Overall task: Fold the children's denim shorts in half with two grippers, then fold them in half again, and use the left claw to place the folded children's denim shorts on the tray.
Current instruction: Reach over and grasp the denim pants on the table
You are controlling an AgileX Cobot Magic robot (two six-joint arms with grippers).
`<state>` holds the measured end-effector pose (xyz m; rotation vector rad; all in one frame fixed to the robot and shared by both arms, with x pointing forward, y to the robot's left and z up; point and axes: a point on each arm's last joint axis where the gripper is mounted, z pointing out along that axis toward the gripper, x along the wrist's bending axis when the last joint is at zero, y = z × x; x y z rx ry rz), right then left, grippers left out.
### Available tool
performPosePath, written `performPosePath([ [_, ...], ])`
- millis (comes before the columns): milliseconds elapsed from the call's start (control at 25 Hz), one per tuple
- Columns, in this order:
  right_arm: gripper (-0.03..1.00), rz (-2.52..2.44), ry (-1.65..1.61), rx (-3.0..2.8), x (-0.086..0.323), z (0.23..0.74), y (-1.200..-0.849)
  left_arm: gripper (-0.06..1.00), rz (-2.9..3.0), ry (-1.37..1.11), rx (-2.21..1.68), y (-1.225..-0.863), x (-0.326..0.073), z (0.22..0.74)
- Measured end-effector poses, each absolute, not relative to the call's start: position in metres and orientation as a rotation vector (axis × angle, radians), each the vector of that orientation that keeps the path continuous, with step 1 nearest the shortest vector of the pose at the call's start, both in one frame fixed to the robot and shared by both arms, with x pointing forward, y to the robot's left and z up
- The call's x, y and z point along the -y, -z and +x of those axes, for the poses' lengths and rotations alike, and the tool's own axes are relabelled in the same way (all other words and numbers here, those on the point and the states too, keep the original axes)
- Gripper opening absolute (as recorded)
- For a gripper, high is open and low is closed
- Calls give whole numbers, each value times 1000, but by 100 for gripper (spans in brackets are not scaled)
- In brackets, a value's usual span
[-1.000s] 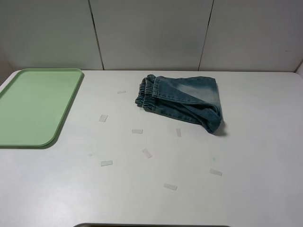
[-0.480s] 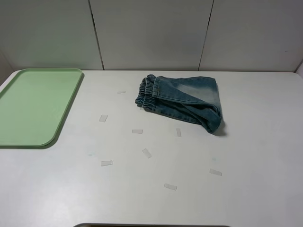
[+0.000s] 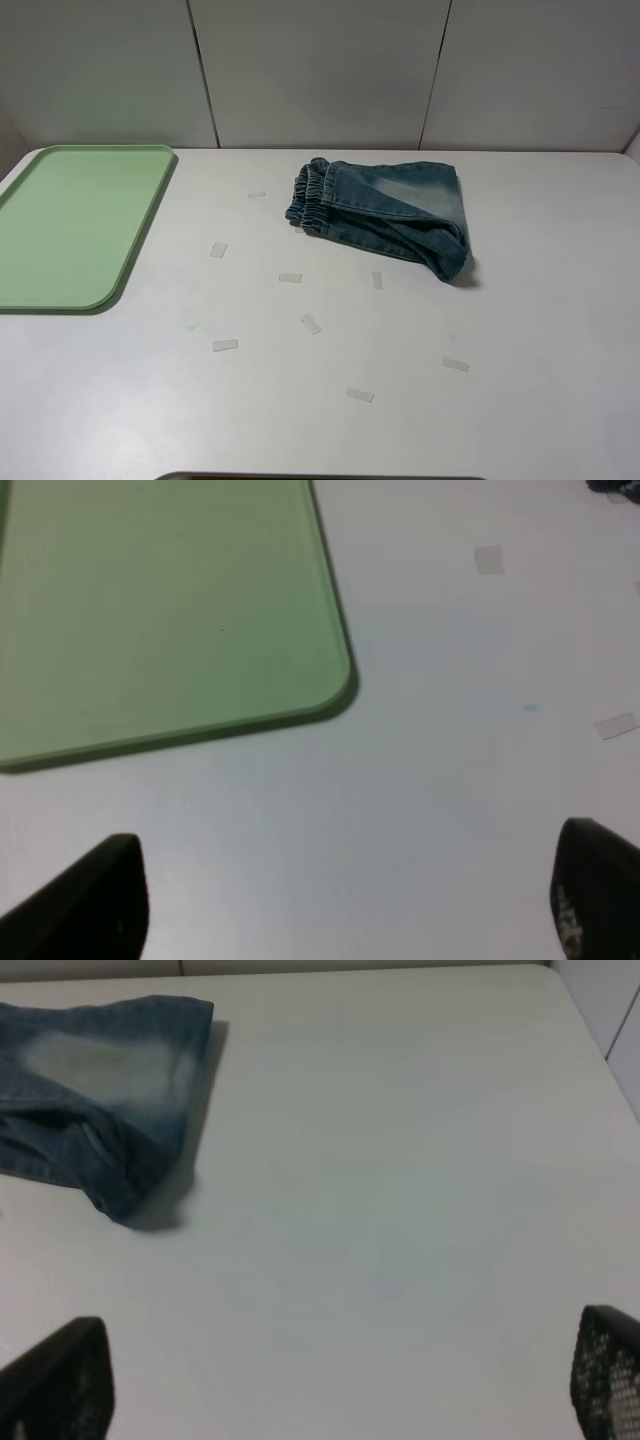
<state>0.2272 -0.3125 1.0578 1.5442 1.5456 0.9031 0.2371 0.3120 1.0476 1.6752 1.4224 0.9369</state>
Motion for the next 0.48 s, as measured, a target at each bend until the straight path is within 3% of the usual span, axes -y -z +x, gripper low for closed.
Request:
performPosePath([
  [480, 69, 1514, -1087, -1502, 304, 231, -1066, 80, 1675, -937, -1422, -1048, -312, 237],
])
